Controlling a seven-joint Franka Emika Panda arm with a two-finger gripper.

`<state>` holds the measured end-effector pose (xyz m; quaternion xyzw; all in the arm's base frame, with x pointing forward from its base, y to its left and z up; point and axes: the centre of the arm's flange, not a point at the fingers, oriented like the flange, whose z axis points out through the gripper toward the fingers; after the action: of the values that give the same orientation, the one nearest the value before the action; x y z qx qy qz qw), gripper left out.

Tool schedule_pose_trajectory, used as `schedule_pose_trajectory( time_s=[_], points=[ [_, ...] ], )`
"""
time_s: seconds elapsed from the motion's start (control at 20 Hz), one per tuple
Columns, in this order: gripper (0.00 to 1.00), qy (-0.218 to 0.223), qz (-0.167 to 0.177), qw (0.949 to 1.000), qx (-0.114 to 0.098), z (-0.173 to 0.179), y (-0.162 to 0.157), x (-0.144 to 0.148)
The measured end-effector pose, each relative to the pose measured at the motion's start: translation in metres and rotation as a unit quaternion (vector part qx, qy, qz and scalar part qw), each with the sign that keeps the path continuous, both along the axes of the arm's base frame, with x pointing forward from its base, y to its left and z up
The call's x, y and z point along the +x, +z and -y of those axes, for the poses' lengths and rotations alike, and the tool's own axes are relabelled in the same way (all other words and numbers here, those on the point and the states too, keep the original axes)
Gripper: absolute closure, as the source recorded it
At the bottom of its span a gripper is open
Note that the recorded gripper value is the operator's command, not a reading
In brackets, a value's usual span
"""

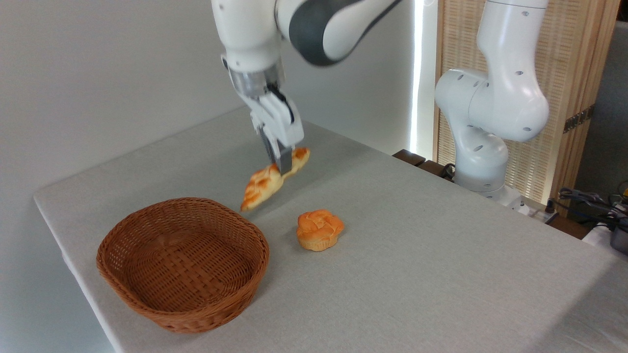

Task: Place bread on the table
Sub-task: 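Lower the bread roll onto the table beside the orange bun and release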

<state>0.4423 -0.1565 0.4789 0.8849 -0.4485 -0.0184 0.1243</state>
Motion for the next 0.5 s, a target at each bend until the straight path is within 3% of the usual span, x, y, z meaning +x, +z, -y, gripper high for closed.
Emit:
schedule_pose_trajectory(
  time_s=[0.1,0.2,0.5],
  points=[
    [0.01,-0.009,0.003,1.0000,0.002,0.012,-0.026,-0.002],
    [0.00,-0.026,0.001,0.9996,0.008,0.019,-0.038,-0.003],
    [0.00,-0.042,0.009,0.9988,0.022,0.022,-0.036,-0.004]
  ],
)
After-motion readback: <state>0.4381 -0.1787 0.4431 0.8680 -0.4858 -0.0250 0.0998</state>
